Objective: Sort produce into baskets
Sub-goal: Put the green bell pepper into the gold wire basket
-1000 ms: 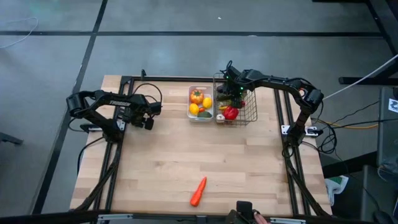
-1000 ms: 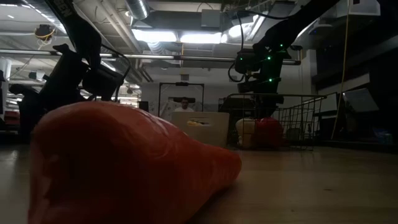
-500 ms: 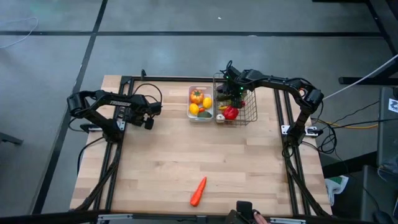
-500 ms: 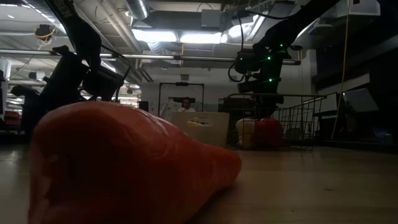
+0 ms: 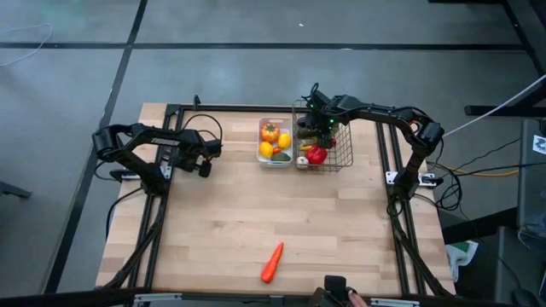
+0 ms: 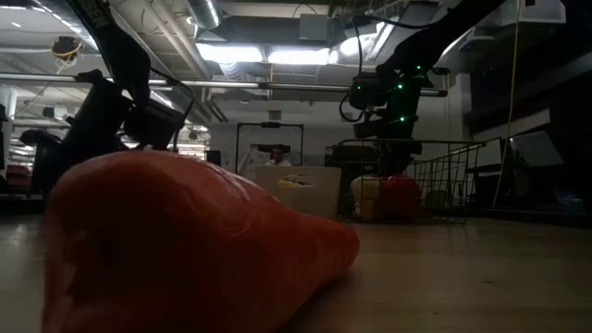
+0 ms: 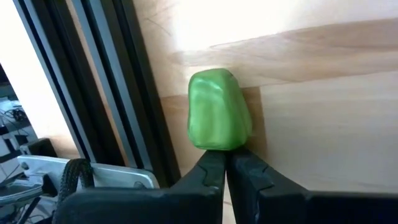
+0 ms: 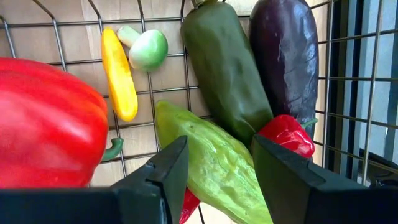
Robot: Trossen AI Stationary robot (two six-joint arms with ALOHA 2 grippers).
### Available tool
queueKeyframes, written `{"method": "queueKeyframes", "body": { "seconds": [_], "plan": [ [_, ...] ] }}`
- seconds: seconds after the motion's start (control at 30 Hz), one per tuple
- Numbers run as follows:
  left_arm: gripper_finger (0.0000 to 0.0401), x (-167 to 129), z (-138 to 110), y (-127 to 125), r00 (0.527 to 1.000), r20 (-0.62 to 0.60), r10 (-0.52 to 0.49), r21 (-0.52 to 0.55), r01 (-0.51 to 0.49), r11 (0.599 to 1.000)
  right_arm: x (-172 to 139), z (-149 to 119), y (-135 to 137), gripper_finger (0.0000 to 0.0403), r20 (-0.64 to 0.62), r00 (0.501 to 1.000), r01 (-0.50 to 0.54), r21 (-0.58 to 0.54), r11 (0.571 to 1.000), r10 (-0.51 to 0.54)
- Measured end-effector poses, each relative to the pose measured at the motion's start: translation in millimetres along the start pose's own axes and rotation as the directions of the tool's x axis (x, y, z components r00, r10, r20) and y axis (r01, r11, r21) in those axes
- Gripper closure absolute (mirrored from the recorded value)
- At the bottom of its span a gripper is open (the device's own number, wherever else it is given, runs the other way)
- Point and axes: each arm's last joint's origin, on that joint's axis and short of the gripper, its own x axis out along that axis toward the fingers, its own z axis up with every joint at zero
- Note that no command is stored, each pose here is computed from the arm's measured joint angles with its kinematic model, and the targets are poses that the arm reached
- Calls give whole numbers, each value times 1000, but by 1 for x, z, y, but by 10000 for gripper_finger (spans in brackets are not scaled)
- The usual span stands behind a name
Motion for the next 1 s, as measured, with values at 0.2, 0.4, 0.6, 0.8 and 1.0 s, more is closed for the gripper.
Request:
{"method": "queueKeyframes", "body": {
  "seconds": [0.2,0.4,0.6,0.8,1.0],
  "plan": [
    [398,-3,3,-3,999,24,-22,29,22,999,0,0,0,226,0,1000,0,0,1000,0],
    [399,-15,9,-13,993,80,-87,96,79,992,0,0,0,226,0,1000,0,0,1000,0],
    [400,-43,16,-26,972,154,-178,215,143,966,0,0,0,226,0,1000,0,0,1000,0],
    [400,-81,23,-39,931,230,-285,309,208,928,0,0,0,226,0,1000,0,0,1000,0],
    [400,-119,28,-48,866,307,-395,365,277,889,0,0,0,226,0,1000,0,0,1000,0]
  ]
}}
